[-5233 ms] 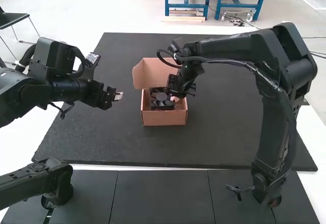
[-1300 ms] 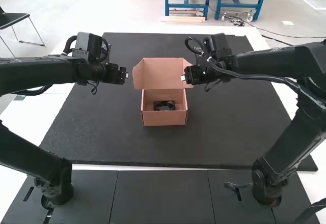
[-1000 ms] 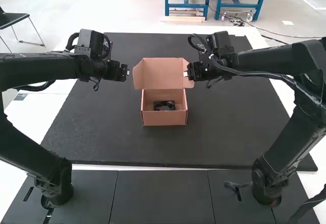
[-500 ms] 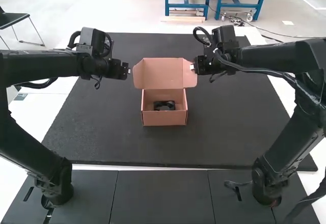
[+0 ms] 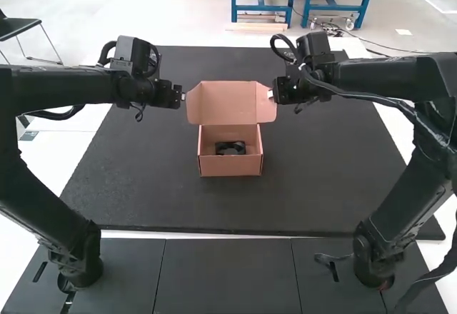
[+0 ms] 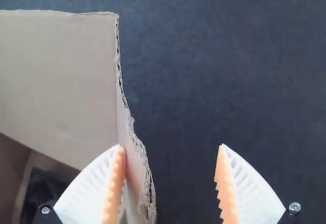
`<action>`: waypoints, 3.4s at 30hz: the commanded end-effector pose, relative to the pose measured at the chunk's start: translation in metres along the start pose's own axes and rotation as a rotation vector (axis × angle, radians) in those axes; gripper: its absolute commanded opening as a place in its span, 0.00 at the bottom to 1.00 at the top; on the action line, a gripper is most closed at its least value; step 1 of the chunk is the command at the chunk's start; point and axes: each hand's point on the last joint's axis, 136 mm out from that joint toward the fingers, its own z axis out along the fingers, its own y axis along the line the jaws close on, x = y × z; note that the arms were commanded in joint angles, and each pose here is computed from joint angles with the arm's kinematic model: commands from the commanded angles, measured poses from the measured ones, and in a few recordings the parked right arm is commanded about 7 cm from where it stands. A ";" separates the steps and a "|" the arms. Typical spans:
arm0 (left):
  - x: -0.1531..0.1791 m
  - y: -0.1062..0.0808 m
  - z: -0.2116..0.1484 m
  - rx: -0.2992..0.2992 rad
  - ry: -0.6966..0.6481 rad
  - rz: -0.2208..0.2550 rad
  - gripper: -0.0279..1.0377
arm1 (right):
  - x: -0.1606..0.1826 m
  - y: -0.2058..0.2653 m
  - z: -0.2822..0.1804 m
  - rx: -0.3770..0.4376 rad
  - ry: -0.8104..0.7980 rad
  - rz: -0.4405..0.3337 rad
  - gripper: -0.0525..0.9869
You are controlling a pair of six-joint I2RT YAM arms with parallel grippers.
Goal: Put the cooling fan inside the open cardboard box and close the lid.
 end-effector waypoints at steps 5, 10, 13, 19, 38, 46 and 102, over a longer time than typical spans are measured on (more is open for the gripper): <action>-0.021 -0.018 0.002 0.025 -0.039 0.013 0.93 | -0.023 0.001 -0.018 -0.012 -0.058 -0.026 0.45; -0.022 -0.019 0.005 0.026 -0.033 0.015 0.93 | -0.023 0.002 -0.020 -0.016 -0.051 -0.037 0.40; -0.019 -0.019 0.006 0.026 -0.025 0.015 0.93 | -0.023 0.007 -0.020 -0.040 -0.049 -0.041 0.30; -0.016 -0.019 0.006 0.024 -0.008 0.017 0.93 | -0.028 0.012 -0.027 -0.062 -0.061 -0.043 0.22; -0.019 -0.034 0.003 0.052 -0.016 0.034 0.93 | -0.027 0.025 -0.036 -0.102 -0.034 -0.055 0.21; -0.021 -0.034 0.002 0.052 -0.017 0.034 0.93 | -0.022 0.025 -0.036 -0.102 -0.019 -0.052 0.28; -0.026 -0.035 -0.004 0.063 -0.030 0.035 0.93 | 0.012 0.073 -0.011 -0.231 0.087 -0.096 0.07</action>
